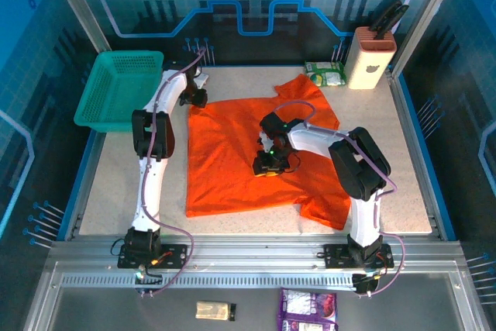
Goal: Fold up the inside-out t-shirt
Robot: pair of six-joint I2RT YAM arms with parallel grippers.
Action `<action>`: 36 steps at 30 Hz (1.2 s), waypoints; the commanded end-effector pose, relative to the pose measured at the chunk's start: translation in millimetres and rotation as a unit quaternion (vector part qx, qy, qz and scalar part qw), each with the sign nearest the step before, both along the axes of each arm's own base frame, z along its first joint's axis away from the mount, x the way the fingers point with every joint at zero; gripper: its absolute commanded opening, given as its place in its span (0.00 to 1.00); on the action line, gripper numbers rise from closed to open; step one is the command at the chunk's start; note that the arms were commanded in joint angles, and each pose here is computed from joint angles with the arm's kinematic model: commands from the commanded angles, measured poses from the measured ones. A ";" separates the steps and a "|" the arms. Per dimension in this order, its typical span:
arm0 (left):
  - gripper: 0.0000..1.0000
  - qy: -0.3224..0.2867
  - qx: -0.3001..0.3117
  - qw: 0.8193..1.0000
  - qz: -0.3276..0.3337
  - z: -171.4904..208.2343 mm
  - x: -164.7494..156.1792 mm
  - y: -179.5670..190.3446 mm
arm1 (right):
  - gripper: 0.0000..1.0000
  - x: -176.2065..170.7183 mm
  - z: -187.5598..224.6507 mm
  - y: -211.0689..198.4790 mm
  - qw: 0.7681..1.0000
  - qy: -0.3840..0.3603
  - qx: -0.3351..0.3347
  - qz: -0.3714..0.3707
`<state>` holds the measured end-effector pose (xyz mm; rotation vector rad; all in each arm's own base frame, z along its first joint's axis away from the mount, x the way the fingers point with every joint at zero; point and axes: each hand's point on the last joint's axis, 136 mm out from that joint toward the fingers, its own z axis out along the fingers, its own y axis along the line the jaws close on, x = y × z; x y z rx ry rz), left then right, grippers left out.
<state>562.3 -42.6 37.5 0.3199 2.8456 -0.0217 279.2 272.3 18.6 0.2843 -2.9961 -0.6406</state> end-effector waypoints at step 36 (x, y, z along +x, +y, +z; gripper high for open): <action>0.00 -0.082 -0.193 0.938 0.276 91.8 21.0 64.7 | 0.32 -23.4 -44.4 -41.5 0.995 0.052 -0.075 -0.032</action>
